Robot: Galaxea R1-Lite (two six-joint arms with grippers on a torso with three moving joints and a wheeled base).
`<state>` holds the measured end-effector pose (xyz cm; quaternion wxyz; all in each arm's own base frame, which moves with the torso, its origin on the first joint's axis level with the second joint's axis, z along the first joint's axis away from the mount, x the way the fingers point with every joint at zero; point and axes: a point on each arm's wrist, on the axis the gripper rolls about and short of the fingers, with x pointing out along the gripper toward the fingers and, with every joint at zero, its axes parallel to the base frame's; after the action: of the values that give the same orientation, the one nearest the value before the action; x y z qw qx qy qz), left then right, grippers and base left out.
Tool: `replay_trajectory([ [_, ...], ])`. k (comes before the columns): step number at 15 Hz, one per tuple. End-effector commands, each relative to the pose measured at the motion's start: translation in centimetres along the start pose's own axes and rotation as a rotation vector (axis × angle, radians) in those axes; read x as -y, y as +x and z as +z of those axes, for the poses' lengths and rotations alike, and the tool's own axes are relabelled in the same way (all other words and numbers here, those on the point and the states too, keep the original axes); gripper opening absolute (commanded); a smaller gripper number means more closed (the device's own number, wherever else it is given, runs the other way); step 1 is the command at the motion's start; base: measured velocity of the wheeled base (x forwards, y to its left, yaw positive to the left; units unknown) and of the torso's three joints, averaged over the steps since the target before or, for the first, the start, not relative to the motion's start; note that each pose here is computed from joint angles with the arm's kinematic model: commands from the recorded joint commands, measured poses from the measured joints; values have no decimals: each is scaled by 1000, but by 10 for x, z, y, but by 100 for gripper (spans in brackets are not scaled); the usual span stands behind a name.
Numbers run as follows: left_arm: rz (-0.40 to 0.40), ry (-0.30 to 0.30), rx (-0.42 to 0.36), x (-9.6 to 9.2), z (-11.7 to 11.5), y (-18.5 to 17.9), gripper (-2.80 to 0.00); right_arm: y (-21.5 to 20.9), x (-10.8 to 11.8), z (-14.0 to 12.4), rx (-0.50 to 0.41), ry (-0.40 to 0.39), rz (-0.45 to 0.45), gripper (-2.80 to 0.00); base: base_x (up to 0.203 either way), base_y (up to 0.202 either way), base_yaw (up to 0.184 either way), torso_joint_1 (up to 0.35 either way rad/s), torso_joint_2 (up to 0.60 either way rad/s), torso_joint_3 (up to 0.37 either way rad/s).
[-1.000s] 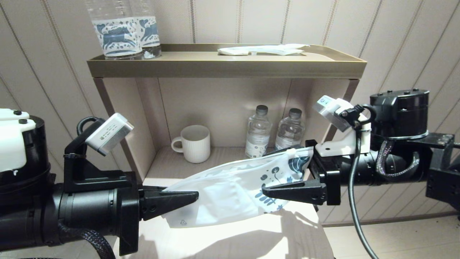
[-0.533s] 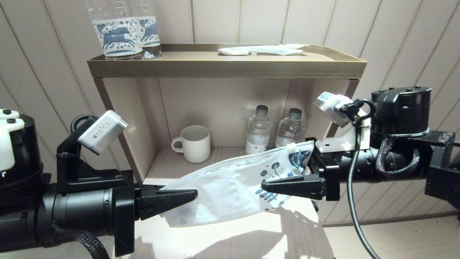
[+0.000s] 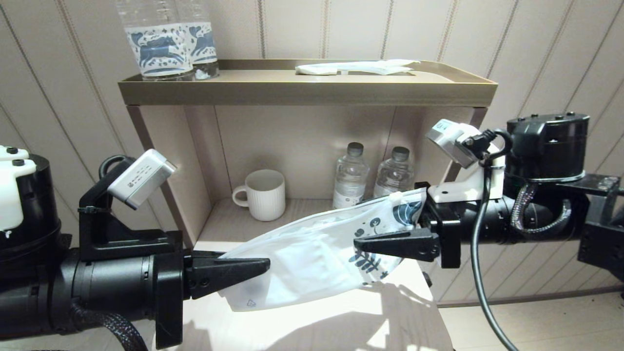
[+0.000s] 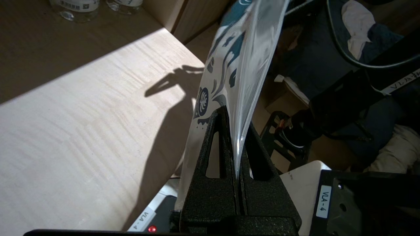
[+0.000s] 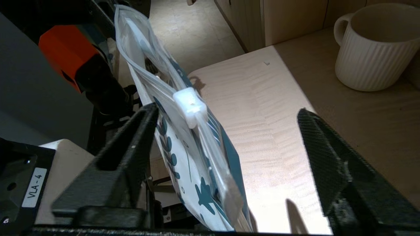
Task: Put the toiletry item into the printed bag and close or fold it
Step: Hand it to the other hand
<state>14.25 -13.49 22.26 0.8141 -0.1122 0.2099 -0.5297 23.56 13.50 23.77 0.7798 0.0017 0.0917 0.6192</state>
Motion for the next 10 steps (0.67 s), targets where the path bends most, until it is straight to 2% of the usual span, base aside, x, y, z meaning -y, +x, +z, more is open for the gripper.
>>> replay_trajectory([
  [1,-4,-3,-7,-1,-2,1,-280,0,-2,2,4,-7,-13,-280,0,0,0,0,0,0],
  [10,-40,-12,-57,0,-13,5,-280,2,-6,0,0,-9,4,-280,0,0,0,0,0,0],
])
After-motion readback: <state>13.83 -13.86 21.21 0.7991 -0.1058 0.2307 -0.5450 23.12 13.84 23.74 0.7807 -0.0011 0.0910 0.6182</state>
